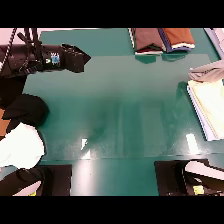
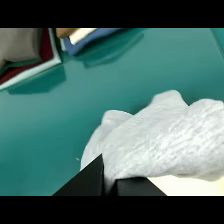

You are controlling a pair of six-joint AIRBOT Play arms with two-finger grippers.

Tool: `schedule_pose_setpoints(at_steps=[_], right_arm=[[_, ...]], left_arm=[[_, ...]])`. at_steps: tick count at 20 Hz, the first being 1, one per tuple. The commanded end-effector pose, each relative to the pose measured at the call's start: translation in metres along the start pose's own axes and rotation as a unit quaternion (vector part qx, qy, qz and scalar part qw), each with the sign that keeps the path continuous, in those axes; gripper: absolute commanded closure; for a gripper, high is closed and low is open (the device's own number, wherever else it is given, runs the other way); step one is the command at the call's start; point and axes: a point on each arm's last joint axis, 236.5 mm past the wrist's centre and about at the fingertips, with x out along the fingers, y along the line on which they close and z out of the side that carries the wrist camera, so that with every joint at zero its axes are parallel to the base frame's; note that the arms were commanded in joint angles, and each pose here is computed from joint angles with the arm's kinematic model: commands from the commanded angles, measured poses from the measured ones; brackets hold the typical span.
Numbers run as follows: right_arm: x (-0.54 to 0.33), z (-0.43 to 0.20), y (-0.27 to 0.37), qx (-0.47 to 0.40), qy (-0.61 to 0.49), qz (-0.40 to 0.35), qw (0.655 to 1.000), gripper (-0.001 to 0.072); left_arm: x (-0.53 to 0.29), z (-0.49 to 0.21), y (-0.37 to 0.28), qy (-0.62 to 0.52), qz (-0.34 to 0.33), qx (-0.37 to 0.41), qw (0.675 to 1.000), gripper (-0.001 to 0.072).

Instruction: Fold the shirts.

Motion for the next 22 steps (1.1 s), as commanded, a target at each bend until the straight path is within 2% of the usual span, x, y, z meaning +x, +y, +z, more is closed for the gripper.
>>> schedule_pose_setpoints(at_steps=[1, 4, 12, 13, 14, 15, 16, 17, 20, 22], right_arm=[[-0.017, -0.030, -0.024, -0.027, 0.038, -0.070, 0.996, 0.0699], [-0.029, -0.069, -0.047, -0.009, 0.070, -0.109, 0.992, 0.0699], [-0.070, -0.162, -0.119, 0.113, 0.100, -0.180, 0.972, 0.0696], [-0.072, -0.171, -0.125, 0.125, 0.104, -0.185, 0.969, 0.0668], [-0.073, -0.178, -0.130, 0.135, 0.106, -0.189, 0.967, 0.0542], [-0.074, -0.184, -0.134, 0.145, 0.110, -0.191, 0.965, 0.0371], [-0.075, -0.188, -0.137, 0.152, 0.111, -0.194, 0.963, 0.0254], [-0.077, -0.189, -0.140, 0.157, 0.109, -0.197, 0.962, 0.0226], [-0.080, -0.166, -0.131, 0.141, 0.087, -0.189, 0.968, 0.0226], [-0.067, -0.130, -0.096, 0.111, 0.052, -0.142, 0.982, 0.0226]], left_arm=[[0.000, -0.006, 0.000, 0.012, -0.001, 0.015, 1.000, 0.0686], [0.000, -0.007, 0.000, 0.014, -0.001, 0.016, 1.000, 0.0686], [0.000, -0.013, 0.000, 0.027, 0.000, 0.028, 0.999, 0.0686], [0.000, -0.013, 0.000, 0.027, 0.000, 0.029, 0.999, 0.0686], [0.000, -0.013, 0.000, 0.027, 0.000, 0.029, 0.999, 0.0686], [0.000, -0.013, 0.000, 0.028, 0.000, 0.029, 0.999, 0.0686], [0.000, -0.014, 0.000, 0.029, -0.001, 0.029, 0.999, 0.0686], [0.000, -0.015, 0.000, 0.032, -0.001, 0.029, 0.999, 0.0686], [0.000, -0.015, 0.000, 0.033, -0.001, 0.029, 0.999, 0.0686], [0.000, -0.015, 0.000, 0.032, -0.001, 0.028, 0.999, 0.0686]])
